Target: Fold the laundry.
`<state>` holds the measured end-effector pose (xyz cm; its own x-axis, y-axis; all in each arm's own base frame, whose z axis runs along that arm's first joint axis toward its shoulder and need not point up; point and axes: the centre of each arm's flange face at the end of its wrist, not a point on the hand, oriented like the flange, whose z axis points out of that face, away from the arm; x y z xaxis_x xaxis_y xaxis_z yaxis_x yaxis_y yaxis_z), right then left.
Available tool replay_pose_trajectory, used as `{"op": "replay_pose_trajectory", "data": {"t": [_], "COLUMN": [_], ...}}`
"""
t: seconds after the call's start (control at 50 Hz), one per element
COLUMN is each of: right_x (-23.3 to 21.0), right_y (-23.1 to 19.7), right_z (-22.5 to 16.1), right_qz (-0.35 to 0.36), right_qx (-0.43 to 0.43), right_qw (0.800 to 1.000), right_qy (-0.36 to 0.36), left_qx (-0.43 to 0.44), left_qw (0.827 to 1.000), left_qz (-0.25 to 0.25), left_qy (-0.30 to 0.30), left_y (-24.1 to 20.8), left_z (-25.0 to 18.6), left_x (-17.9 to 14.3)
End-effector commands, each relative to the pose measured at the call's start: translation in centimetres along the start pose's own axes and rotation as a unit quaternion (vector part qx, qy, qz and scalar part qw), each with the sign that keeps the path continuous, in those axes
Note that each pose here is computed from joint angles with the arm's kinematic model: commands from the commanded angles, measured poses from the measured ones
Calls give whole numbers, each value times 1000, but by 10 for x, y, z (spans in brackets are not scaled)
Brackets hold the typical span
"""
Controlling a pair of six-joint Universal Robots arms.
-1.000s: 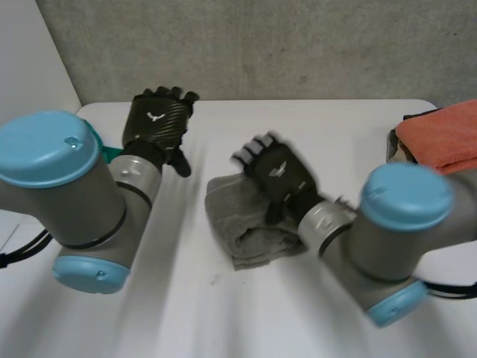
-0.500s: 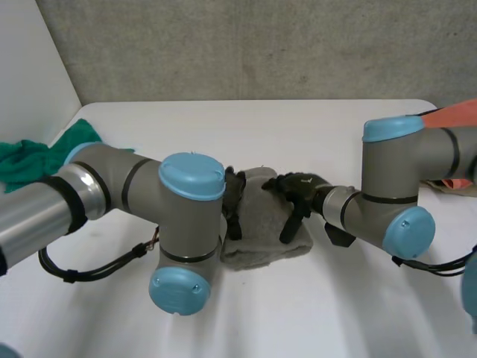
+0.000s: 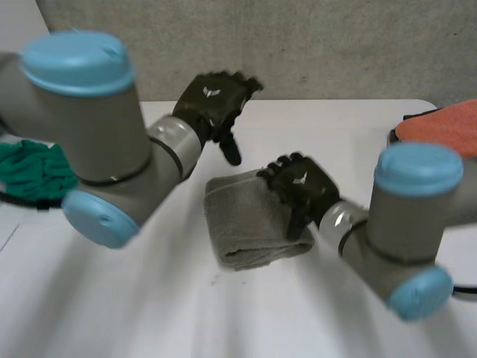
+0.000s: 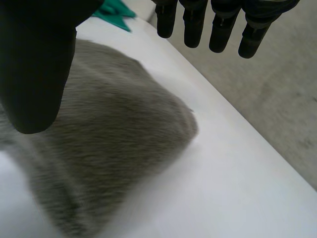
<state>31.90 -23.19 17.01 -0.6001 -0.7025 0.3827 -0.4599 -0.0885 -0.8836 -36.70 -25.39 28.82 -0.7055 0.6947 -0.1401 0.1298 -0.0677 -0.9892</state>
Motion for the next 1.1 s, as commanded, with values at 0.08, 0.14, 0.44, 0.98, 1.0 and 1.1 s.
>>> {"op": "replay_pose_trajectory", "data": {"t": [0.08,0.14,0.44,0.98,1.0,1.1], "right_x": [-41,-43,-41,-9,-7,42], "right_y": [44,52,57,13,8,-22], "right_z": [-5,4,26,66,67,74], "right_qz": [-45,-47,-83,-88,-89,-91], "right_qx": [10,20,50,130,136,171], "right_qw": [999,999,995,986,985,973], "right_qy": [-18,-12,8,57,62,128], "left_qx": [21,11,1,3,5,27], "left_qw": [986,985,984,984,984,985], "left_qz": [-5,-8,-9,-8,-9,-2], "left_qy": [166,174,180,178,177,173], "left_y": [-9,-6,0,-2,-3,-20], "left_z": [-9,-12,-14,-15,-15,-20], "left_x": [18,22,29,28,28,25]}}
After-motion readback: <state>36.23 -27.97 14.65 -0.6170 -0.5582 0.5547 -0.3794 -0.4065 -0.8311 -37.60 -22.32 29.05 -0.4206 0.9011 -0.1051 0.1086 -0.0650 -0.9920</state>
